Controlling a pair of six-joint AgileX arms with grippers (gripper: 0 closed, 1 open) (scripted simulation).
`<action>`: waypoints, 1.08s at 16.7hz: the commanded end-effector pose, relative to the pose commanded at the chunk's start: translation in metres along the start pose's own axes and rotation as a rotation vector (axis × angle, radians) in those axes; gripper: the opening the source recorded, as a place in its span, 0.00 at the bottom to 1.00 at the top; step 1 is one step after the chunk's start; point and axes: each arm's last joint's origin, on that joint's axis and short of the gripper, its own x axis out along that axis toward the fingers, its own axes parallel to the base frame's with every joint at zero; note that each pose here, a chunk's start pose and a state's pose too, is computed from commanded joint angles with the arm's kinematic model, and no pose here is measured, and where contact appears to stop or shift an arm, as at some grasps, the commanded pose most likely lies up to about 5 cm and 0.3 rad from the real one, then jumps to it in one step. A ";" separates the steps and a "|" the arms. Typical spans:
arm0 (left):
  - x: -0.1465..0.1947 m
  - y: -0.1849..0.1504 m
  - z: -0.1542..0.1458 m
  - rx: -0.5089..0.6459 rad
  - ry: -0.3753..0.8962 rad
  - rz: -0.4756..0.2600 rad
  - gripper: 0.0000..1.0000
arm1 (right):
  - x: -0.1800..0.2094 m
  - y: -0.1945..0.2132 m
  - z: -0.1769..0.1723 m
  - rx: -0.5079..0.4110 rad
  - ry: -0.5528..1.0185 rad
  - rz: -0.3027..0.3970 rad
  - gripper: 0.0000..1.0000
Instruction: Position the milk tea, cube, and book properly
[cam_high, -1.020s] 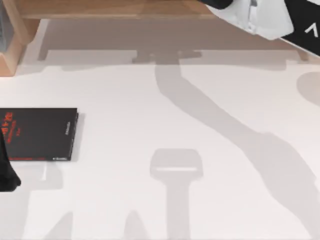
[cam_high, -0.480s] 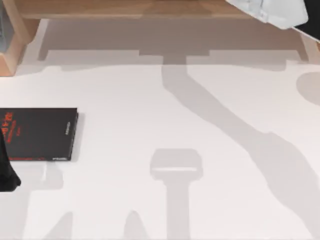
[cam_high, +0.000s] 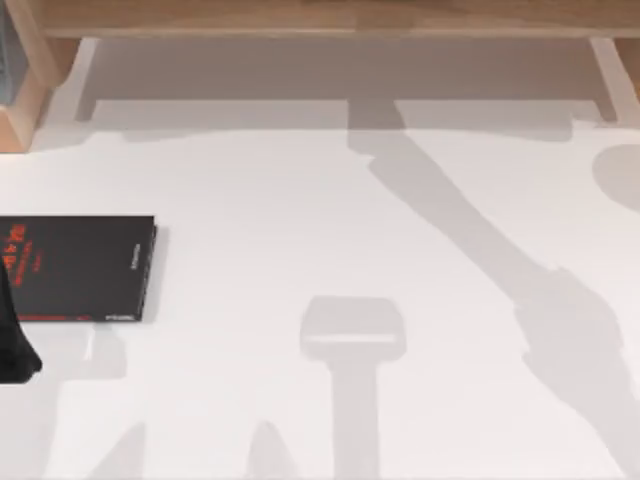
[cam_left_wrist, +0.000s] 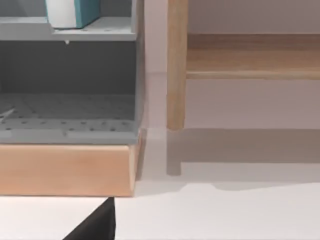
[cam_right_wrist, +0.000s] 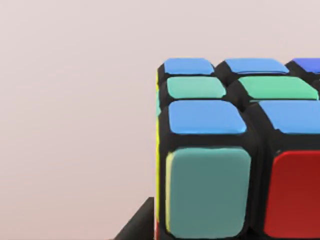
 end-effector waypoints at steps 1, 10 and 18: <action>0.000 0.000 0.000 0.000 0.000 0.000 1.00 | 0.008 0.001 0.000 0.003 -0.007 0.000 0.00; 0.000 0.000 0.000 0.000 0.000 0.000 1.00 | 0.084 0.009 -0.121 -0.190 0.168 0.035 0.00; 0.000 0.000 0.000 0.000 0.000 0.000 1.00 | 0.084 0.009 -0.123 -0.194 0.172 0.036 0.30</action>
